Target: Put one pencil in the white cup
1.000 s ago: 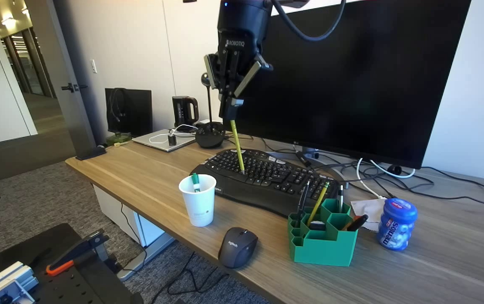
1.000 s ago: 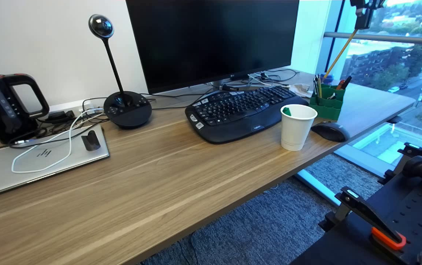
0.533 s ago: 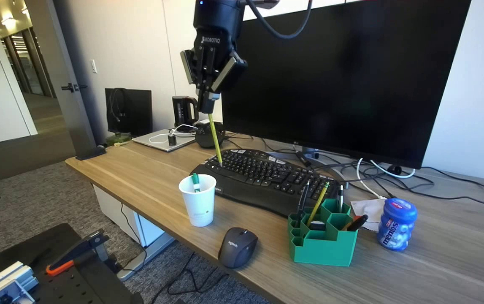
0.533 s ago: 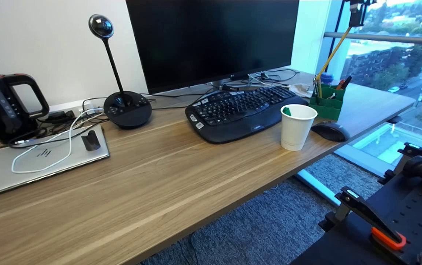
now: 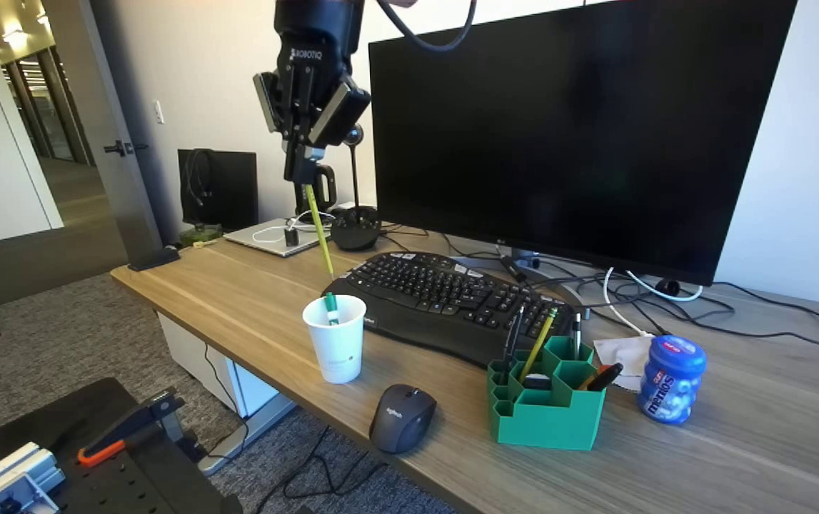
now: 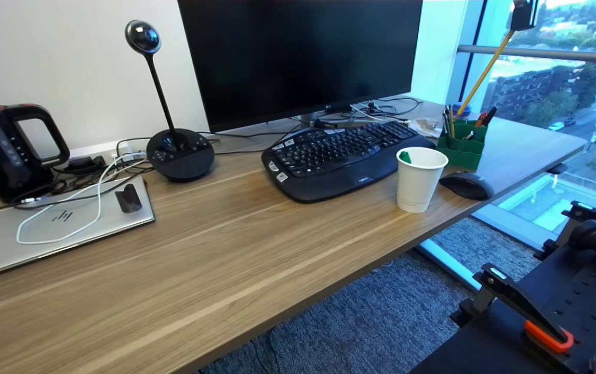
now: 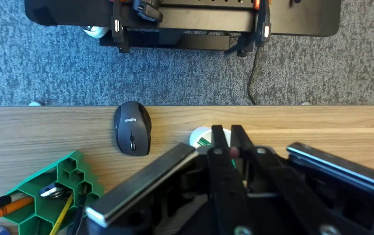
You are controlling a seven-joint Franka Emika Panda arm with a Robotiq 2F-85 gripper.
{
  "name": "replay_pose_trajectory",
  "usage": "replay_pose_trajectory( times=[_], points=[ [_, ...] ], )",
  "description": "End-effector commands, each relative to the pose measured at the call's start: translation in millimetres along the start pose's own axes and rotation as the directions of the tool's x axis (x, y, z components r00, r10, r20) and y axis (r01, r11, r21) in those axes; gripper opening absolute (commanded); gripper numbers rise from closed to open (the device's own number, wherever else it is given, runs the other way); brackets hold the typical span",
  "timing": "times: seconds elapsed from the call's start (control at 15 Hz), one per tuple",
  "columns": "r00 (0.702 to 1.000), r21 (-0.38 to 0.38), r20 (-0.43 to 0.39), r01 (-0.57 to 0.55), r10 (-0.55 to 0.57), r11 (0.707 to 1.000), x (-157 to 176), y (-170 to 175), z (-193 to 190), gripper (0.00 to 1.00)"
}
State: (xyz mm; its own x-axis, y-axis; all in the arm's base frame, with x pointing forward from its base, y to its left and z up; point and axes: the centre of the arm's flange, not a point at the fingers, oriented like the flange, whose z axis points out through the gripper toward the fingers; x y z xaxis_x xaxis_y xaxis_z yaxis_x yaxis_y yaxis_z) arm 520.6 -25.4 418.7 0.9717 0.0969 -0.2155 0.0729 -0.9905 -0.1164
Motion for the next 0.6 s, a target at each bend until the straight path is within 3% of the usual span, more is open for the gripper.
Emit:
replay_pose_trajectory(
  times=[0.0,0.53],
  points=[
    [0.998,-0.004,0.016,0.054,-0.054,0.999,-11.2,-3.0,5.5,0.02],
    [0.988,0.027,-0.022,0.154,-0.153,0.988,-1.8,-2.5,28.3,0.02]
  ],
)
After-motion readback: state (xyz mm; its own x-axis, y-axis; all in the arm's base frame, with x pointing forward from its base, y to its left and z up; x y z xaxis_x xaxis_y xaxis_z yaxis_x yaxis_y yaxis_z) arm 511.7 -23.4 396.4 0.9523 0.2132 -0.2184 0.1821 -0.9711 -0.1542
